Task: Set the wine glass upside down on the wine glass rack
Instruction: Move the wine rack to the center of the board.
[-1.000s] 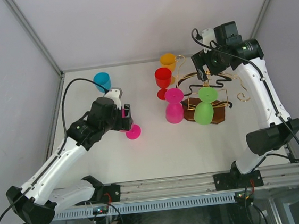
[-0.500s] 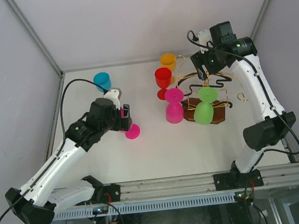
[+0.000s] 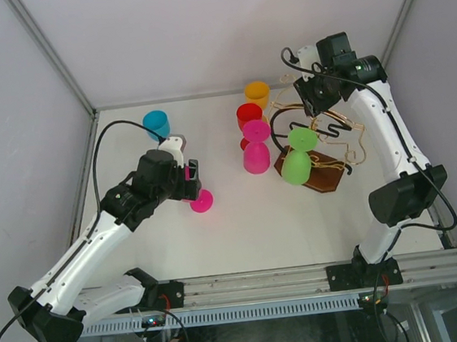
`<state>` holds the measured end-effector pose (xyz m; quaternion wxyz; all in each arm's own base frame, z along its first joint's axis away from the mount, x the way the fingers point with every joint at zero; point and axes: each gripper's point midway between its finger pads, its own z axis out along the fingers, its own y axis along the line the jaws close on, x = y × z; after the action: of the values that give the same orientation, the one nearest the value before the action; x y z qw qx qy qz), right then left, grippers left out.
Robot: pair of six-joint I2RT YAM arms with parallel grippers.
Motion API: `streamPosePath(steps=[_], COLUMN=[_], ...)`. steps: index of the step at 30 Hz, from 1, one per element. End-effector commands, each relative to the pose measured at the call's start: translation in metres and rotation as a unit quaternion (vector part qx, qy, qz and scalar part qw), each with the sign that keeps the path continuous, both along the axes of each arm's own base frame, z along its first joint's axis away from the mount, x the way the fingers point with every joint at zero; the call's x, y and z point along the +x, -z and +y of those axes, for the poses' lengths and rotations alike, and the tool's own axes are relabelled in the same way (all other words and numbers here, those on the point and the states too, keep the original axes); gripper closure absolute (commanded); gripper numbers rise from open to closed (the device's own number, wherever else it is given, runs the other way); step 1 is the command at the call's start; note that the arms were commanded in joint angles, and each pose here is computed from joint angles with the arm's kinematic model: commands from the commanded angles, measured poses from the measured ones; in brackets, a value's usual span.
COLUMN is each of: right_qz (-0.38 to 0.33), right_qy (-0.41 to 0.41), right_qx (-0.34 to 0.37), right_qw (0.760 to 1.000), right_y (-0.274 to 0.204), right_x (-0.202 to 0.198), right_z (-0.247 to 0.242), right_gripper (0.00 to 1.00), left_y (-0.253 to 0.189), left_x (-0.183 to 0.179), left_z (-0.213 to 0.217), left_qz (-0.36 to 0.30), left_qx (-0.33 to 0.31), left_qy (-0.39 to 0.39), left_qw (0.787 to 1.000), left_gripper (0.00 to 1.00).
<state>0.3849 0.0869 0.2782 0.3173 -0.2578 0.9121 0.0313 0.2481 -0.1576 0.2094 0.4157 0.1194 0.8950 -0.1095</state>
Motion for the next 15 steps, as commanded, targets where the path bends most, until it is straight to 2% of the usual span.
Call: streamPosePath(steps=[1,15], right_qz=[-0.036,-0.081], right_qy=[0.008,-0.037], right_qx=[-0.001,-0.015], right_qw=[0.999,0.996], right_y=[-0.007,-0.003], right_x=[0.017,0.043], right_z=[-0.001,0.010], right_gripper=[0.64,0.75], left_y=[-0.002,-0.002], left_x=[0.003,0.004], left_z=[0.001,0.001], left_qz=[-0.012,-0.011], left_qx=[0.007,0.013], left_qy=[0.003,0.005], left_qw=[1.000,1.000], left_gripper=[0.22,0.22])
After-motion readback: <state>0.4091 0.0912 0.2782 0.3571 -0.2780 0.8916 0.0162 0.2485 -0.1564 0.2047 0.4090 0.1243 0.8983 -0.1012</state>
